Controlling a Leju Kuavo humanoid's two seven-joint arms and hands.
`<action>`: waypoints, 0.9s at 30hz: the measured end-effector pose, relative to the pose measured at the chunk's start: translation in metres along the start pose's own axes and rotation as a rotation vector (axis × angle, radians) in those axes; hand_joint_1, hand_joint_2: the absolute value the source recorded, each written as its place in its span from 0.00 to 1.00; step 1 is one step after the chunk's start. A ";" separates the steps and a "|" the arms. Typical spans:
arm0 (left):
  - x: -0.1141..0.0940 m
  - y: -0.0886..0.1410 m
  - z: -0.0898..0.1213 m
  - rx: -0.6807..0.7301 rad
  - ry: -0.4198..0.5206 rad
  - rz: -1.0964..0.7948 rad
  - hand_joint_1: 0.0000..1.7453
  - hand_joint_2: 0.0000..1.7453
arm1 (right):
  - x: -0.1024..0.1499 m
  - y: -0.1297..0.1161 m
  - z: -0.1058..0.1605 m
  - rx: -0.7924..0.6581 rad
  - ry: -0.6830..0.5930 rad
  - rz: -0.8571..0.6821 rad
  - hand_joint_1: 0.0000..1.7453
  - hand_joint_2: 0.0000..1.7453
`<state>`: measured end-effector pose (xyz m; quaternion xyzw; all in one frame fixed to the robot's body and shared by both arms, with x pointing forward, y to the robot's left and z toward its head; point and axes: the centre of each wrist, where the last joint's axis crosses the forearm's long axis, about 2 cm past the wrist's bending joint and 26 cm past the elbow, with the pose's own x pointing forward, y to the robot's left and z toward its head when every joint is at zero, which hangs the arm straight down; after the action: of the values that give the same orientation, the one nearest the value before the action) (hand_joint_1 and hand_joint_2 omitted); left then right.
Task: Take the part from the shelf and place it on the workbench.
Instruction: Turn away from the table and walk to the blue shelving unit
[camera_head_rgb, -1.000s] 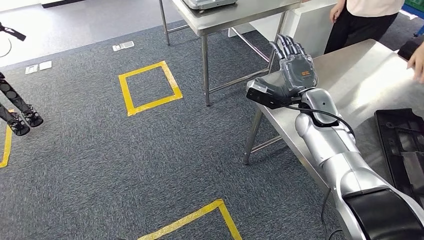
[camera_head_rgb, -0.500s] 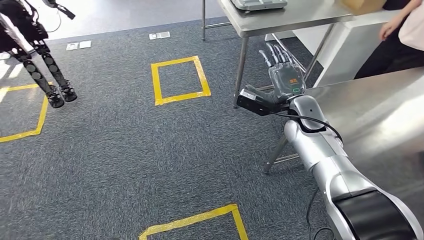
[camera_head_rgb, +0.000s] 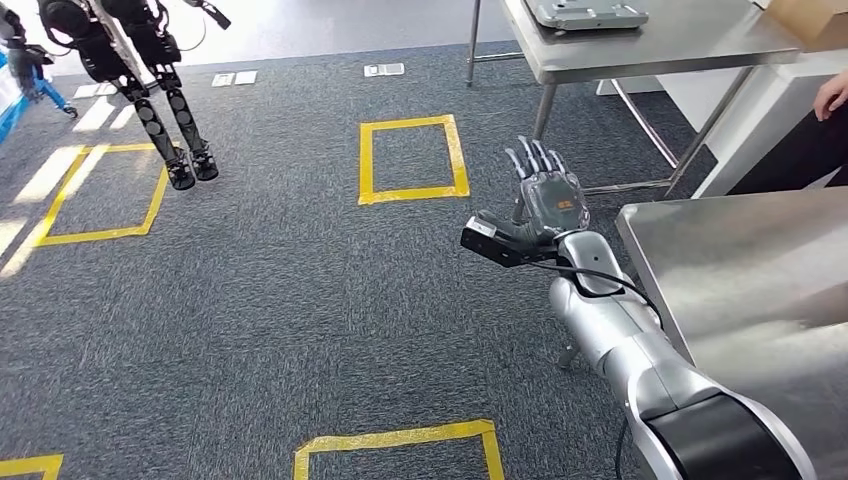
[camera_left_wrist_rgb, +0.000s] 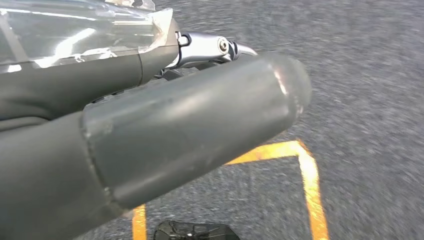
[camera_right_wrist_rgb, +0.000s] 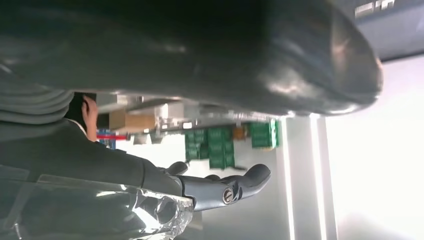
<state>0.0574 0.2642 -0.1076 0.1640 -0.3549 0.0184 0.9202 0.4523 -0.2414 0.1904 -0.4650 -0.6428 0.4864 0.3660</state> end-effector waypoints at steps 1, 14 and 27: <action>0.000 0.000 0.000 -0.001 0.004 -0.002 0.00 0.00 | -0.002 0.006 0.006 0.014 0.012 -0.002 0.00 0.00; 0.003 0.002 -0.003 0.007 0.007 -0.005 0.00 0.00 | -0.015 0.057 0.059 0.154 0.135 0.007 0.00 0.00; -0.006 0.010 0.000 0.015 0.031 -0.019 0.00 0.00 | -0.012 0.116 0.143 0.329 0.357 -0.066 0.00 0.00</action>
<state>0.0517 0.2741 -0.1088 0.1739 -0.3390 0.0150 0.9244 0.3518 -0.2830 0.0412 -0.4565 -0.4949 0.4823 0.5604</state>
